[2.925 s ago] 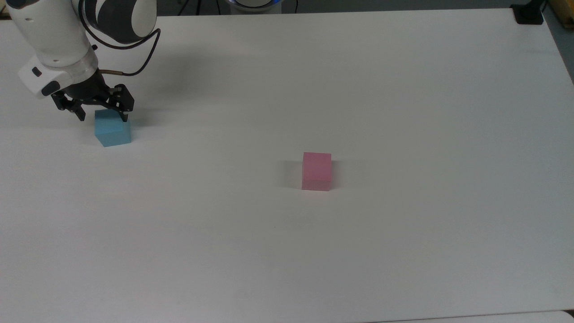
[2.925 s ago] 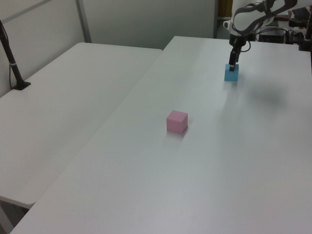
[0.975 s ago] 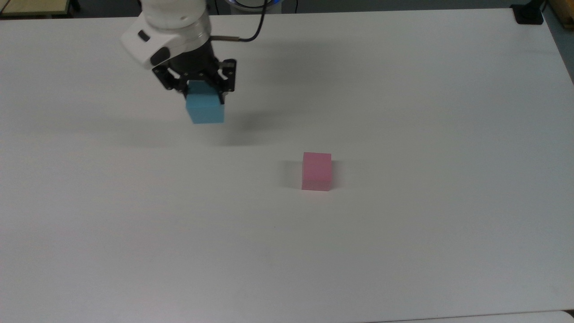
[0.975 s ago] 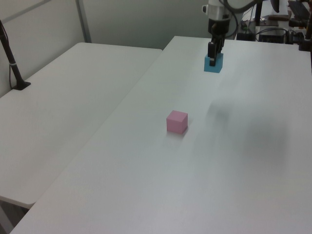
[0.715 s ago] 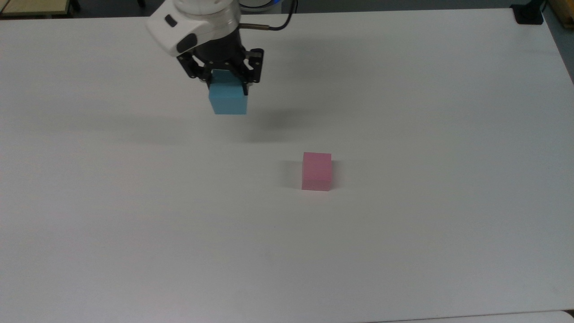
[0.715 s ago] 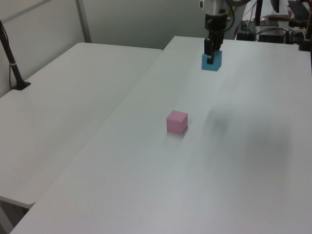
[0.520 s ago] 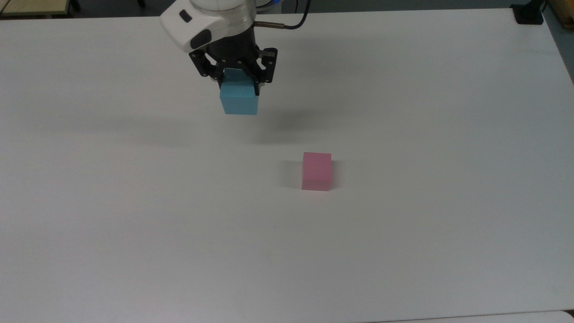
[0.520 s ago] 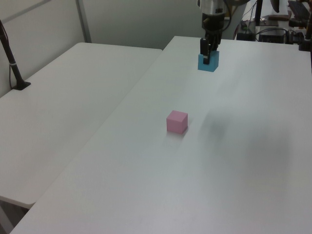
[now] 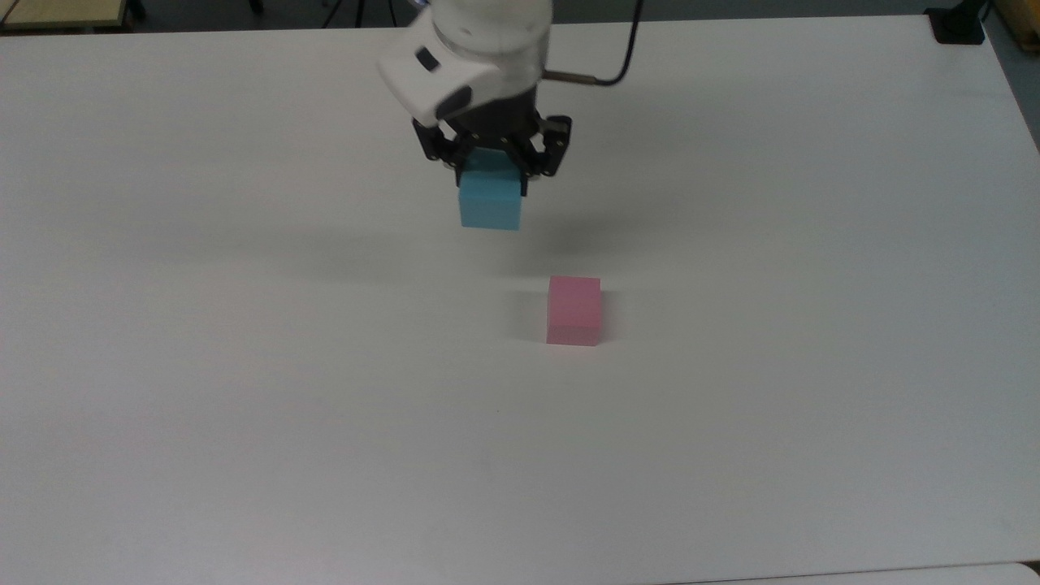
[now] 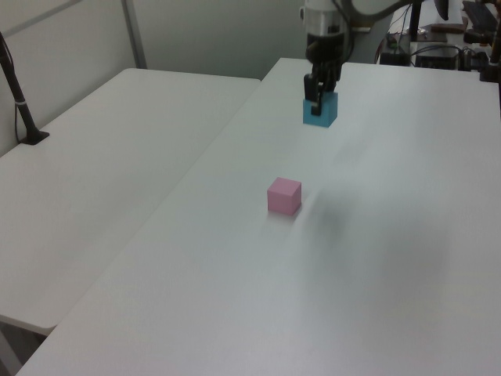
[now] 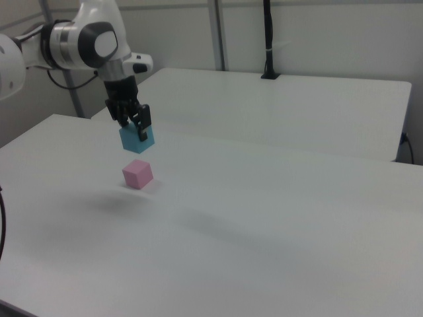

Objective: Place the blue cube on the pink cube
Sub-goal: 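Lift the light-blue cube and carry it toward the pink cube, then lower the light-blue cube onto the pink cube and open the gripper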

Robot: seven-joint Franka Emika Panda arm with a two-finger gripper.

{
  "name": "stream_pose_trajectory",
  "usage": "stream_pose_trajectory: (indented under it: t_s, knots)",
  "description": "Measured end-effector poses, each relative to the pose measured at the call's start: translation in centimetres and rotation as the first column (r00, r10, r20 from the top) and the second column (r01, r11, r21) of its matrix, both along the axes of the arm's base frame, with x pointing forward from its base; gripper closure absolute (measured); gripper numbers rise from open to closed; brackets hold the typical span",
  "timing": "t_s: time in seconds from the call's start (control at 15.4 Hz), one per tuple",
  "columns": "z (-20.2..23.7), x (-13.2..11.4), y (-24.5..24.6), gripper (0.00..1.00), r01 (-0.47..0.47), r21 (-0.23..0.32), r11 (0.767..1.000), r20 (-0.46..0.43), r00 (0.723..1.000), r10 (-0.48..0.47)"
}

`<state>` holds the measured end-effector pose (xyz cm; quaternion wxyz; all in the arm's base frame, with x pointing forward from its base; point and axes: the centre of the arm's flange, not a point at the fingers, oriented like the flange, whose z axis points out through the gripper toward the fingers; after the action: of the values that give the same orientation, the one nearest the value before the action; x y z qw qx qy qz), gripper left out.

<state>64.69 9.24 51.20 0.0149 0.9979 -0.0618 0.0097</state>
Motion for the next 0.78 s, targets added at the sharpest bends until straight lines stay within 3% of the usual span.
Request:
stream_pose_trajectory:
  t_s: [0.46,0.78]
  knots:
    - [-7.3,2.2,5.7,0.36,-0.005,-0.053,0.999,-0.013,1.000,0.004]
    - [-9.6,3.1,7.6,0.36,-0.017,-0.087,0.996,0.013,1.000,0.018]
